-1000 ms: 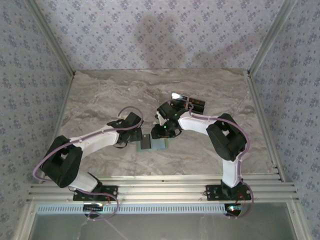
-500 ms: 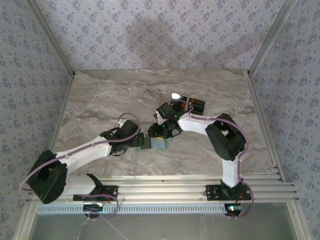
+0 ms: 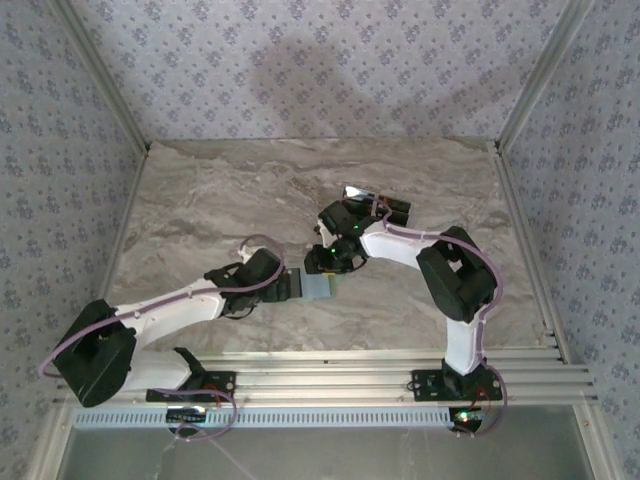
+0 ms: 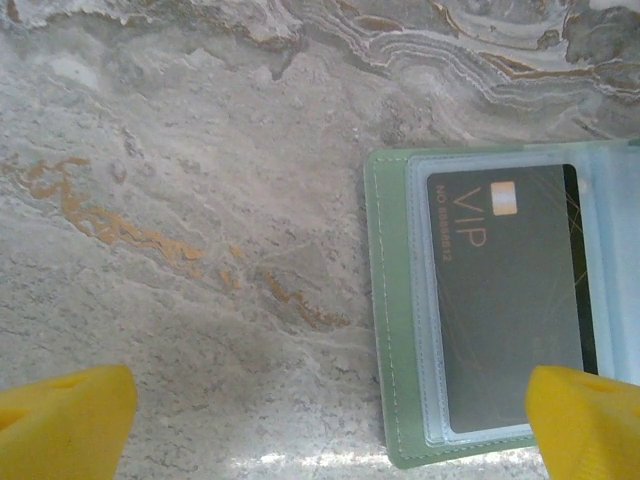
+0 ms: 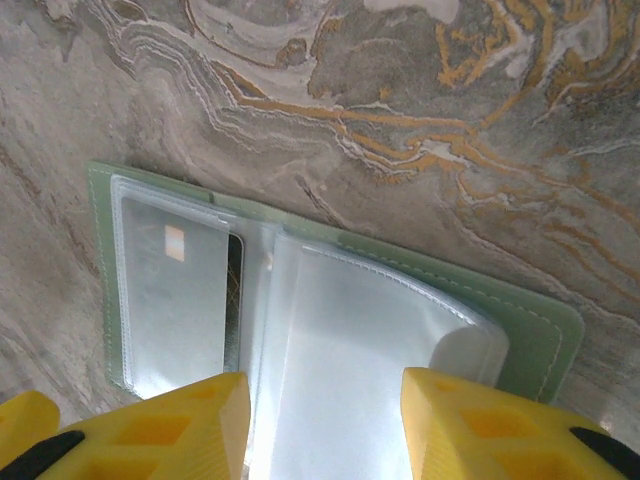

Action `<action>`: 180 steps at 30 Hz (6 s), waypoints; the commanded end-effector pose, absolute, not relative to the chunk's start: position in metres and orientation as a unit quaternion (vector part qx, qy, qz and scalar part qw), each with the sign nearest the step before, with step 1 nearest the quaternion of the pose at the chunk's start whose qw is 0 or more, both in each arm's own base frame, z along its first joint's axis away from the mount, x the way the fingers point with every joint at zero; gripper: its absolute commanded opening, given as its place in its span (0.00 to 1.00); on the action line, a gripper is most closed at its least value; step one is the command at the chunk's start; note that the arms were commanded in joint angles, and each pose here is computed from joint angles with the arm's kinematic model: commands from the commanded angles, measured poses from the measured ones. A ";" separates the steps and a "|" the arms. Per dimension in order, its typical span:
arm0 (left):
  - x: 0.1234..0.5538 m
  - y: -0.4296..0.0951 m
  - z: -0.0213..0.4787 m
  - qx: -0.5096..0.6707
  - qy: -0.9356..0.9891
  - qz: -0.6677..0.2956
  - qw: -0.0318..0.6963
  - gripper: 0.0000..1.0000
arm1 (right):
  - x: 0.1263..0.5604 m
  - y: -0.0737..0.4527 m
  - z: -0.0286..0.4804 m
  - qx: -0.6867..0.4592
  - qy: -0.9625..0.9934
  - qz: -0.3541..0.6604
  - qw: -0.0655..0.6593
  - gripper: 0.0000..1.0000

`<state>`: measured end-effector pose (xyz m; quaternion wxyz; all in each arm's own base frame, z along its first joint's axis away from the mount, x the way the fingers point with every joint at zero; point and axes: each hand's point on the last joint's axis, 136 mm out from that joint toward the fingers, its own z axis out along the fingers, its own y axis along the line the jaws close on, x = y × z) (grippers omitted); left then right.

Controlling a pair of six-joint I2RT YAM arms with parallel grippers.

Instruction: Put the credit cards into the card holder

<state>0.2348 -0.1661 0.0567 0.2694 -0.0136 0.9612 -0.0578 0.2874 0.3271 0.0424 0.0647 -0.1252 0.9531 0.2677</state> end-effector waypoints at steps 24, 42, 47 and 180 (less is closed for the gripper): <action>0.245 -0.182 0.062 0.007 0.957 -0.055 0.284 1.00 | 0.272 0.340 0.020 -0.157 0.958 0.234 0.046 0.46; 0.241 -0.220 0.063 0.061 0.943 -0.093 0.313 1.00 | 0.269 0.341 0.013 -0.137 0.958 0.250 0.033 0.46; 0.243 -0.231 0.062 0.071 0.941 -0.097 0.317 1.00 | 0.269 0.341 0.013 -0.136 0.958 0.251 0.034 0.46; 0.267 -0.187 0.090 -0.006 0.949 -0.069 0.308 1.00 | 0.375 0.144 0.060 -0.348 0.919 -0.155 0.099 0.36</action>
